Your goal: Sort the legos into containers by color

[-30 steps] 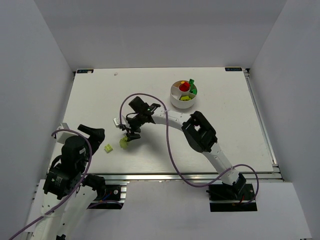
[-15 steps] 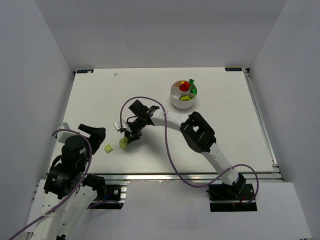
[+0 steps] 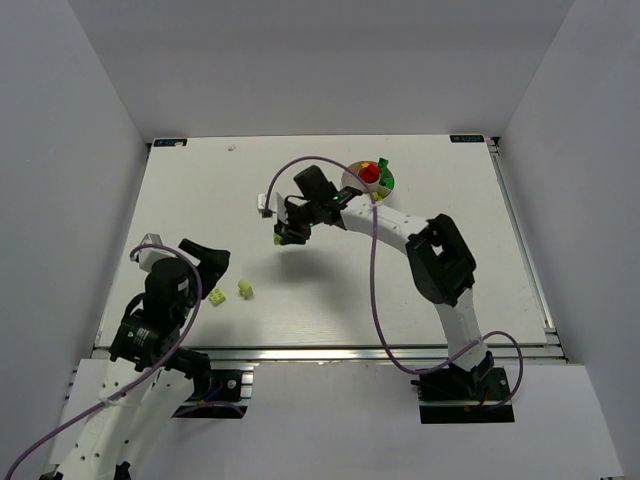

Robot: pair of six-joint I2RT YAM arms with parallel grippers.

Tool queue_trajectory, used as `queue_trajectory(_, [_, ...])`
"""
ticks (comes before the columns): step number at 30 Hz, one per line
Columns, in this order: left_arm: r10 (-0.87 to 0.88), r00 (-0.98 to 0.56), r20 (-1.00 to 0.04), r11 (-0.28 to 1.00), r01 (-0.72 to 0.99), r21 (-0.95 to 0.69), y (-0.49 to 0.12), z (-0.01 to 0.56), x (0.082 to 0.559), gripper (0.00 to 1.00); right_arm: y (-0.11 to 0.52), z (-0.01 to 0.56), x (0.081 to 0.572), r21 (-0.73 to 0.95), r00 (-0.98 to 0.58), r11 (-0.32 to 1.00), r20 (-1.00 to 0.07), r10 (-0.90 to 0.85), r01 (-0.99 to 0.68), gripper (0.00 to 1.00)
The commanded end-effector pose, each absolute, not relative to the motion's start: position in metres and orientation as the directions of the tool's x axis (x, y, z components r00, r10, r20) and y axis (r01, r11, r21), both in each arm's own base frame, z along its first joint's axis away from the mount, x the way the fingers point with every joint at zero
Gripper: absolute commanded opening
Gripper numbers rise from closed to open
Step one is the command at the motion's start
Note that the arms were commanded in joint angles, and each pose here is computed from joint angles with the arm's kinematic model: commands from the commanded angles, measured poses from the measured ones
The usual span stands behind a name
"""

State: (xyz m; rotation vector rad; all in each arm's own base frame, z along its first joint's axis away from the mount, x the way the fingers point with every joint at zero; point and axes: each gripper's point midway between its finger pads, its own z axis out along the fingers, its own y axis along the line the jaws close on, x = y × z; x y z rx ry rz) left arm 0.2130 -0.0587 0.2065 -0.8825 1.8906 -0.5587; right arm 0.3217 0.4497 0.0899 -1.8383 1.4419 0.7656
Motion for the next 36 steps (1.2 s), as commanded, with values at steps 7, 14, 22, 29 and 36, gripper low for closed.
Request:
queue_trajectory(7, [-0.764,-0.305,-0.568,0.643,-0.291,-0.708,-0.069,0.206,0.227,0.86,0.394,0.171,0.407,-0.38,-0.014,0.397,-0.708,-0.706,-0.835,0.0])
queue_trajectory(14, [-0.763,-0.312,-0.566,0.644,-0.285,-0.71,-0.072,0.199,0.228,0.86,0.327,0.179,0.449,-0.531,-0.184,0.567,-0.608,-0.773,-0.629,0.0])
queue_trajectory(22, [-0.767,-0.307,-0.563,0.638,-0.28,-0.717,-0.072,0.196,0.228,0.86,0.29,0.181,0.465,-0.666,-0.231,0.514,-0.47,-0.852,-0.541,0.0])
queue_trajectory(29, [-0.768,-0.309,-0.561,0.637,-0.276,-0.719,-0.073,0.195,0.228,0.86,0.284,0.179,0.476,-0.725,-0.232,0.445,-0.381,-0.895,-0.525,0.0])
queue_trajectory(36, [-0.772,-0.306,-0.557,0.632,-0.276,-0.724,-0.072,0.195,0.227,0.86,0.28,0.174,0.482,-0.752,-0.248,0.43,-0.352,-0.903,-0.499,0.0])
